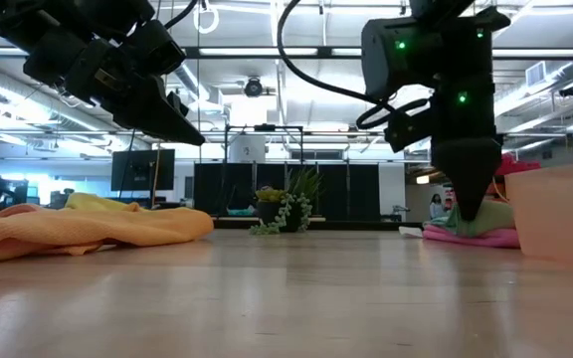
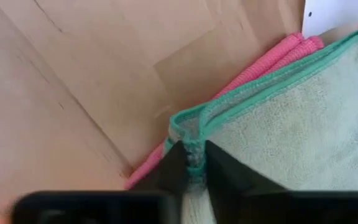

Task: Fold microfiber towels
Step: Stack the green microfiber towel on top of the pink microfiber towel

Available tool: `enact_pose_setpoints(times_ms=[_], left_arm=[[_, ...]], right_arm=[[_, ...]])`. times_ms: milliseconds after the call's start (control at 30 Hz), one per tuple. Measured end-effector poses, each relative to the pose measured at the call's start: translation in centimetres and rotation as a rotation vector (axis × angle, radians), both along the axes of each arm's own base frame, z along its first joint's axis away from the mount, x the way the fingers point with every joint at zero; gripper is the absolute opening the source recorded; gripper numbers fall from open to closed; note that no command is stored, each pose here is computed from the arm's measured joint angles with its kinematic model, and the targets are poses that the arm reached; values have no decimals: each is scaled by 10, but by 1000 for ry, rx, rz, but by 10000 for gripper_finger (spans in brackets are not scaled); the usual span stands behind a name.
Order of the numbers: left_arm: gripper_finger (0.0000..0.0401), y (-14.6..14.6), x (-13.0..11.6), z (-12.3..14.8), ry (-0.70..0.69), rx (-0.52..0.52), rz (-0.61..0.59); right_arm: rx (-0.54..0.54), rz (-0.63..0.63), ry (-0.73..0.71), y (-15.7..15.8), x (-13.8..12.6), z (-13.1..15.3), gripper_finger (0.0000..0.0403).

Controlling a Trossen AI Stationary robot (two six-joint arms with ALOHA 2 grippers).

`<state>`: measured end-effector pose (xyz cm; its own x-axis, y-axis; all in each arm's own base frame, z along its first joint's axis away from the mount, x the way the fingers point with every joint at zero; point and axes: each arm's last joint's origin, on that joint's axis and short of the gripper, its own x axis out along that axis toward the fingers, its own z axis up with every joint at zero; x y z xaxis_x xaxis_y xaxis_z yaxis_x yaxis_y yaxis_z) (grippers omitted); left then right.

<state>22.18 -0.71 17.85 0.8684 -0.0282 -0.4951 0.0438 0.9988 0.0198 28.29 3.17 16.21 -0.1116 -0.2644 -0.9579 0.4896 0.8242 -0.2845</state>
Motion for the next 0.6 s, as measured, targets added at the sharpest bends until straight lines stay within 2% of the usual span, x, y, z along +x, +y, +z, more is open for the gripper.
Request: enact_pose_setpoints(times_ms=[33,100,367,600], left_arm=[[51,0,0,0,1,0,0],[52,0,0,0,2,8,-5],[45,1,0,0,5,14,-4],[47,1,0,0,-5,14,-4]], right_arm=[[2,13,3,0,0,0,26],[13,33,3,0,-1,2,13],[31,29,35,-2,-27,39,11],[44,83,-22,4,-48,67,9]])
